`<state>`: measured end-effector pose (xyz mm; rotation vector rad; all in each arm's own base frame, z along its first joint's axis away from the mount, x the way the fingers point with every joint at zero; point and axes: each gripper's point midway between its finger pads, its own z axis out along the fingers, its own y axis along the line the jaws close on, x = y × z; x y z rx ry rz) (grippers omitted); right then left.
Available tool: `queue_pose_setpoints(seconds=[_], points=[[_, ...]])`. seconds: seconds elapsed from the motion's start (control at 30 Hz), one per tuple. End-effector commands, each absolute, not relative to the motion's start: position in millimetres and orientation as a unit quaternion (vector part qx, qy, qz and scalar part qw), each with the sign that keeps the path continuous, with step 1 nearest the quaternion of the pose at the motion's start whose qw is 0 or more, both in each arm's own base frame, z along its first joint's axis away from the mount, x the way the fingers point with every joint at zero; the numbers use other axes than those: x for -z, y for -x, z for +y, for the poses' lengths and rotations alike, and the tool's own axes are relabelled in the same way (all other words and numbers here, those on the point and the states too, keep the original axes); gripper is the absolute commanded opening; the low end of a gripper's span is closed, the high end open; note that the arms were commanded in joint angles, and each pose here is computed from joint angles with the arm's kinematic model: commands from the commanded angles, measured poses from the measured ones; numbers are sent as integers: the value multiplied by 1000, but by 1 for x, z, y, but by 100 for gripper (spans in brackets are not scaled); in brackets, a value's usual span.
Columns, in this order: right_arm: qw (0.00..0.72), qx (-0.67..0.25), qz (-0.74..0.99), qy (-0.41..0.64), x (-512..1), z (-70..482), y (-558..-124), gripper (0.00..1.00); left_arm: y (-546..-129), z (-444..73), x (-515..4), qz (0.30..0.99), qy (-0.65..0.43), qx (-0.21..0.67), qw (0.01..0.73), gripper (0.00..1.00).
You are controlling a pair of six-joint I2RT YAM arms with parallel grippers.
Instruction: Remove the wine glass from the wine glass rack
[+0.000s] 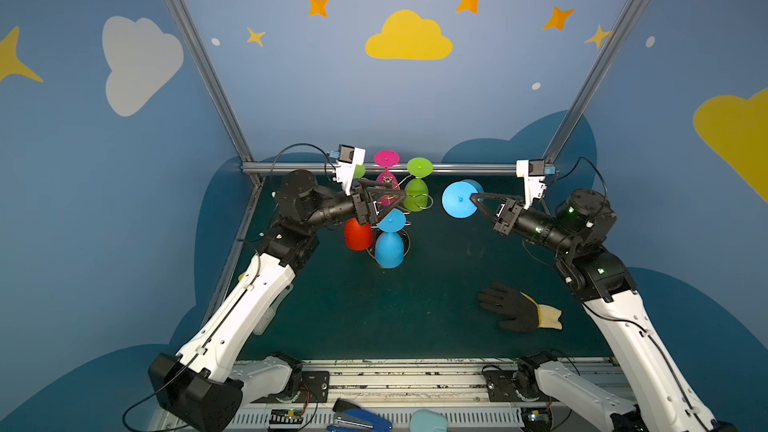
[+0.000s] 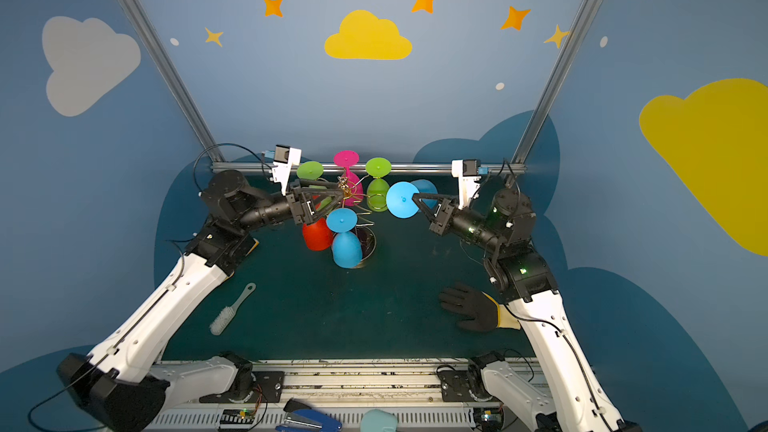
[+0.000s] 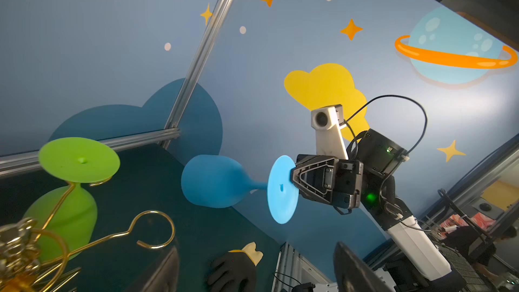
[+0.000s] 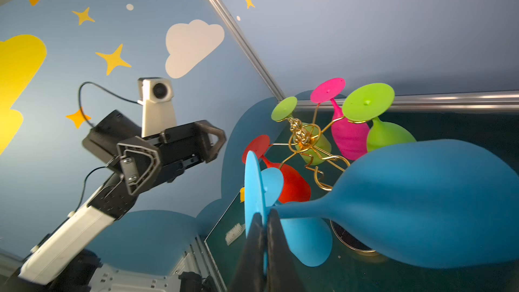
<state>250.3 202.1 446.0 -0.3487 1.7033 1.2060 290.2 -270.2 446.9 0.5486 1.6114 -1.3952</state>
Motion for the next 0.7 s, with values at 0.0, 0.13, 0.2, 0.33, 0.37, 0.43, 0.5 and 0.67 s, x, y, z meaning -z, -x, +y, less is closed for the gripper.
queue_pose_setpoints(seconds=[0.0,0.13,0.2,0.33,0.37,0.43,0.5,0.67], points=[[508,-512,667,189,-471,210,-234,0,-286,-292,-456,630,-261,573,454,85],[498,-525,661,198,-473,216,-226,0,-288,-312,-456,624,-275,582,442,85],[496,-529,659,201,-473,219,-224,0,-286,-320,-459,618,-284,588,438,85],[492,-533,658,202,-474,222,-224,0,-275,-331,-464,604,-307,597,430,83],[490,-536,657,204,-474,223,-224,0,-273,-333,-463,604,-310,598,427,82],[486,-540,656,205,-474,225,-225,0,-270,-335,-463,602,-316,600,421,78],[484,-541,656,206,-472,227,-226,0,-268,-337,-462,601,-320,604,414,73],[484,-547,651,207,-474,230,-227,0,-262,-341,-457,598,-330,617,391,57]])
